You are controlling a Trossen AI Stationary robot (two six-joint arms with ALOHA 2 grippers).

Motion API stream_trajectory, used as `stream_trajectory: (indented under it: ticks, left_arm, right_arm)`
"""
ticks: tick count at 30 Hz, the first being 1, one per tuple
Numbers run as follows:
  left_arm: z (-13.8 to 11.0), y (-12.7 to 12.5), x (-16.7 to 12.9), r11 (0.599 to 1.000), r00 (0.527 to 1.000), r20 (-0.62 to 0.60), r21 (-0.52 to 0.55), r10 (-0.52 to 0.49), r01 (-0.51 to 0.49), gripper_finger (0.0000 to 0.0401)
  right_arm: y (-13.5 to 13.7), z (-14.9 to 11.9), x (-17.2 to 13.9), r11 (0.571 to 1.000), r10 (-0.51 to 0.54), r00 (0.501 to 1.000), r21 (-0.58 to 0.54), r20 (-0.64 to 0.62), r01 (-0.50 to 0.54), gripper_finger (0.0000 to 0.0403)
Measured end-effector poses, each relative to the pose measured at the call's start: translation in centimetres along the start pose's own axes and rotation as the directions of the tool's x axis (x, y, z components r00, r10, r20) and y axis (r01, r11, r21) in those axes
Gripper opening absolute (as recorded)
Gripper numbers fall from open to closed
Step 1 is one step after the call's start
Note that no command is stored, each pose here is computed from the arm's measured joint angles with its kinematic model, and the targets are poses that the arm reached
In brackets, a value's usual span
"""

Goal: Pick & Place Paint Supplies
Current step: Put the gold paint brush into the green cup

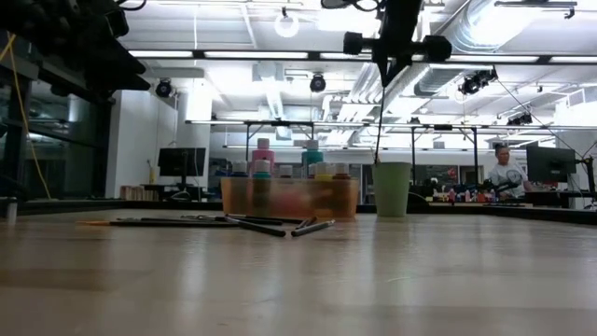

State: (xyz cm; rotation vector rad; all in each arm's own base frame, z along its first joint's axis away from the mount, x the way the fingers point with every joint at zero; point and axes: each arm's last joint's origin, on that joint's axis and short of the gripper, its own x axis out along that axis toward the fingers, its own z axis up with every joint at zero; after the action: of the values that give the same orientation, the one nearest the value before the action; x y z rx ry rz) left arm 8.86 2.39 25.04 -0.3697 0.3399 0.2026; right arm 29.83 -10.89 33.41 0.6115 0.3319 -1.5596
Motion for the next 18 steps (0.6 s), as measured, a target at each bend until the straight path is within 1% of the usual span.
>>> stream_trajectory:
  ticks: [5,8,15,18]
  left_arm:
    - [0.0,0.0,0.0,1.0,1.0,0.003,-0.008,0.011,-0.011,0.0161]
    - [0.0,0.0,0.0,1.0,1.0,0.004,-0.008,0.013,-0.013,0.0161]
    - [0.0,0.1,0.0,1.0,1.0,0.006,-0.012,0.02,-0.02,0.0161]
    - [0.0,0.1,0.0,1.0,1.0,0.006,-0.012,0.022,-0.022,0.0161]
  right_arm:
    - [-0.4,1.2,1.0,0.999,-0.022,1.0,-0.034,0.018,0.022,0.0003]
    - [-0.3,1.7,1.5,0.998,-0.018,0.999,-0.053,0.028,0.019,0.0003]
    - [-0.5,2.4,2.4,0.995,-0.027,1.0,-0.092,0.014,0.028,0.0003]
    - [-0.6,2.6,2.7,0.995,-0.033,0.999,-0.093,0.006,0.033,0.0003]
